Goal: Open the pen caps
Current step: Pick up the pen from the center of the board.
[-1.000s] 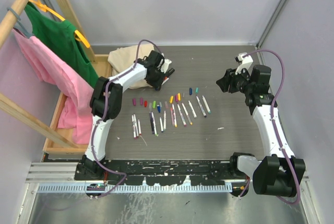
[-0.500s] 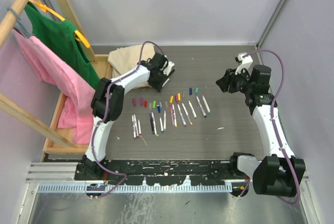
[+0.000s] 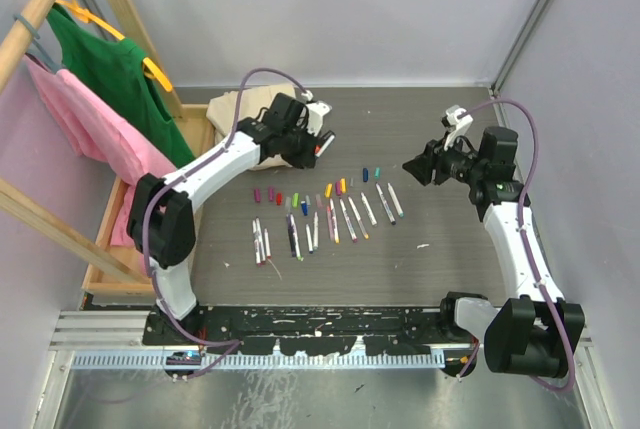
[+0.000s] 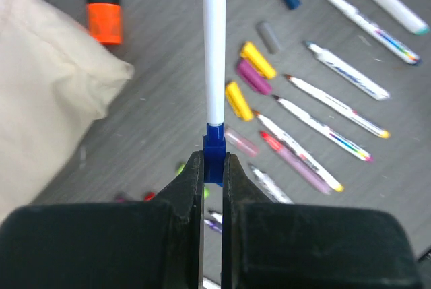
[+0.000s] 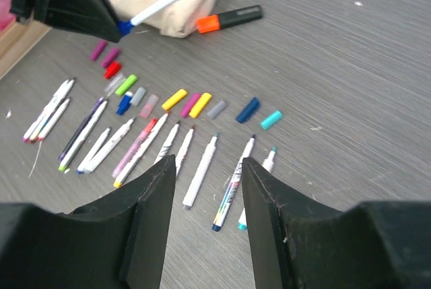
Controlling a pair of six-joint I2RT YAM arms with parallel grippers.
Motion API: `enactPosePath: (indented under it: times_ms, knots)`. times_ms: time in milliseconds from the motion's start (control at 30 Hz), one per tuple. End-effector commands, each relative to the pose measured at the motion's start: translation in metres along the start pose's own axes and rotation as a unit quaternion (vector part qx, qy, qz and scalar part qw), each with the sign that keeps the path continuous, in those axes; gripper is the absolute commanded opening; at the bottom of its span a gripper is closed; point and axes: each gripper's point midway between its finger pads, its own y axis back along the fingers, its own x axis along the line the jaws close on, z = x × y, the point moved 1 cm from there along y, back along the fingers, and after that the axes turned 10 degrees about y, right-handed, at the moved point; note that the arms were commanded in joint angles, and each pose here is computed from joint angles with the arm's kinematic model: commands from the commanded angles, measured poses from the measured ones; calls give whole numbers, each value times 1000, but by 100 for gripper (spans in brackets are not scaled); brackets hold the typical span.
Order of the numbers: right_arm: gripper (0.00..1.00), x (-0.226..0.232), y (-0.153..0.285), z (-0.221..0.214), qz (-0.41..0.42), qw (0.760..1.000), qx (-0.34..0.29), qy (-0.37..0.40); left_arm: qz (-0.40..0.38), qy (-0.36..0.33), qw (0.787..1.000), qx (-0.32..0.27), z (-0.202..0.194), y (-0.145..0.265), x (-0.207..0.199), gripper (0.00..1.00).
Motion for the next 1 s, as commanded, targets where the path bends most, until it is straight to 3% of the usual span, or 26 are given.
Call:
enactPosePath:
  times_ms: [0,167,367,967]
  knots:
    - [49,33,6,12,97,991,-49,76,-90,5,996,-26,1,18,-39,0]
    - [50,64,13,1,170,964,-85,188,-173,12,985,-21,-14,34,-74,0]
    - [52,92,19,-22,235,901,-102,349,-214,6,977,6,-46,40,-104,0]
    - [55,128,-15,-77,282,785,2,551,-280,-45,952,118,-105,43,-166,0]
